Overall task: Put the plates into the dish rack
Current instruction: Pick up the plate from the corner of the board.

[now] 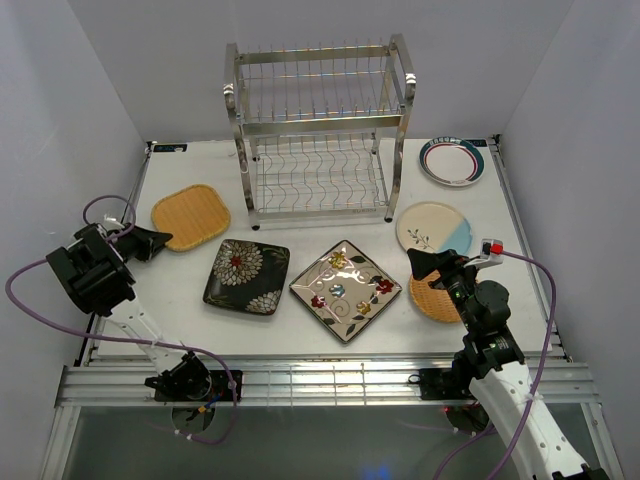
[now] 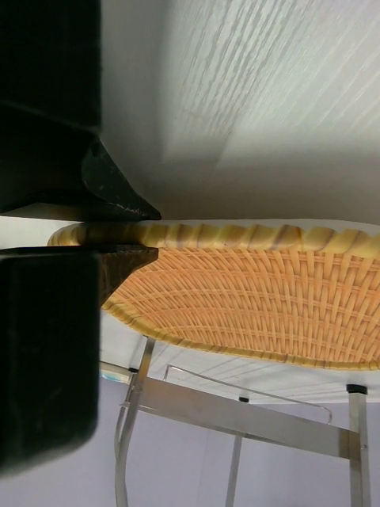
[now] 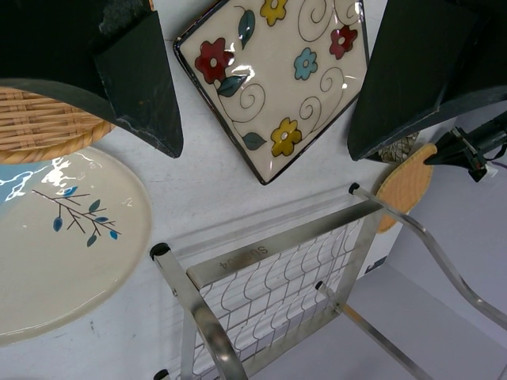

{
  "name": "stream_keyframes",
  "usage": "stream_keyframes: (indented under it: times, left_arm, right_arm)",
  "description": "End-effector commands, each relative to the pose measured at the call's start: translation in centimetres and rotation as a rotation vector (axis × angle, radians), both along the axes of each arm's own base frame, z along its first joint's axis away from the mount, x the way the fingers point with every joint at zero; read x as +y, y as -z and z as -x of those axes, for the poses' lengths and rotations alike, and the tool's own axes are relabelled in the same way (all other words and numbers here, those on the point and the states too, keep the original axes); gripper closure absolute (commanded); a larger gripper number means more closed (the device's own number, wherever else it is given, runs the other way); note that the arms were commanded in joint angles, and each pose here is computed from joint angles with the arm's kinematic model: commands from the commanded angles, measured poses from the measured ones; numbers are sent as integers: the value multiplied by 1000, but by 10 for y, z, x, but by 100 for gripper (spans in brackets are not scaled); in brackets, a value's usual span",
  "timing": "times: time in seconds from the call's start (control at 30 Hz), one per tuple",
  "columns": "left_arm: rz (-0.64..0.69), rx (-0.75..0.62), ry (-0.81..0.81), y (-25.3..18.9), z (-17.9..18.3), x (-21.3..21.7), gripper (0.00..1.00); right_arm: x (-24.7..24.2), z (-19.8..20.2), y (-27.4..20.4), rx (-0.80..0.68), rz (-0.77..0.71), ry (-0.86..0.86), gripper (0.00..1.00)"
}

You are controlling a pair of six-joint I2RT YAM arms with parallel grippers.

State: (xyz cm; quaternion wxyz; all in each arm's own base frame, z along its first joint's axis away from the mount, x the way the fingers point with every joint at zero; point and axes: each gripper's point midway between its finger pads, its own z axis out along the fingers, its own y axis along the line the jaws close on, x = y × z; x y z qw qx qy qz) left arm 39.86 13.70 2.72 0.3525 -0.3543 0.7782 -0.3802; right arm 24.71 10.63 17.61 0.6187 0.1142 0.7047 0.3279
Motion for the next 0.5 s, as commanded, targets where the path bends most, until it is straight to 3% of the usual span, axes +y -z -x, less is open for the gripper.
stream_keyframes:
  times: [0.0,0.23,0.47]
  left_arm:
    - [-22,-10,69,-22,9,-20,100]
    - [-66,-71,67,-74,14,-28,100]
    - [-281,-238,-25,-168,12,-15,100]
  right_arm:
    - [0,0,-30,-79,-17,1,10]
    - [2,1,-29,-77,-16,-10,10]
    - [1,3,-32,-87,-19,-13,10]
